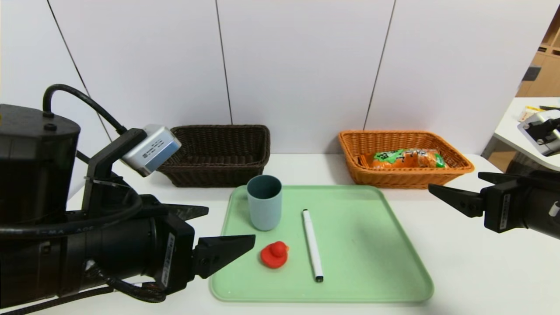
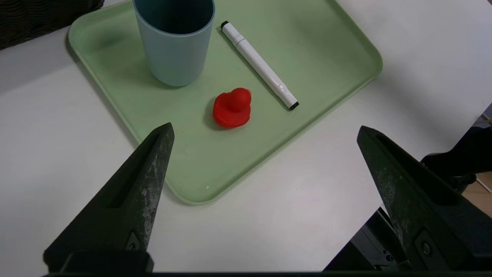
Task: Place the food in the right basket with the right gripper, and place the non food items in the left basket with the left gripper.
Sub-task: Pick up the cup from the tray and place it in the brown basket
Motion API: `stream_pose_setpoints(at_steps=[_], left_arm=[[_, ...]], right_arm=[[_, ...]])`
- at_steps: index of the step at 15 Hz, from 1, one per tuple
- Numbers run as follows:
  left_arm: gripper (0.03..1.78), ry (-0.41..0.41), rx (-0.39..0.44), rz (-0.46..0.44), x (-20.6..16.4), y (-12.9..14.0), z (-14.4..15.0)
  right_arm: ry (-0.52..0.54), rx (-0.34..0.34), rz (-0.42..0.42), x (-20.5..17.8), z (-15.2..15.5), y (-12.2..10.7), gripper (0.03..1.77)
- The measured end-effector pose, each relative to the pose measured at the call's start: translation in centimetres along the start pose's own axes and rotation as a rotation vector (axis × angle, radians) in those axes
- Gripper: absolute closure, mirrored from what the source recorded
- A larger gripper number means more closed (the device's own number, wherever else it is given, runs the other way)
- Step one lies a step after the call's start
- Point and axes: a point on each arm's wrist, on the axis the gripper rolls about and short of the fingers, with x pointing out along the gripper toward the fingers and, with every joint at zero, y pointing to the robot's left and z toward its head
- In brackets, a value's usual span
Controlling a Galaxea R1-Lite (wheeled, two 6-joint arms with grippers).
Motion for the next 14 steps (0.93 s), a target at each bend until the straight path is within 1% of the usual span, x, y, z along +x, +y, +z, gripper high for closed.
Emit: stream_pose_setpoints(at_steps=[2,5,8,10,14], left_arm=[[0.12,-0.044,0.005,-0.016,1.0,0.0,-0.1],[0.12,-0.098,0.014,-0.03,2.3,0.3,-1.2],[0.12,-0.129,0.023,-0.026,3.5,0.7,-2.4],[0.12,-0.146,0.051,0.002,4.2,1.0,-3.2],[0.12,-0.191,0.108,0.093,5.9,1.7,-4.8]], right_arm=[[-0.001,0.0,0.003,-0.2,-0.1,0.0,0.11],[0.001,-0.004,0.007,-0.3,-0.3,0.0,0.11],[0.004,-0.008,0.007,-0.3,-0.4,0.0,0.11],[0.0,-0.01,0.008,-0.4,-0.4,0.0,0.1],[-0.005,-0.012,0.01,-0.8,-0.6,0.0,0.11]])
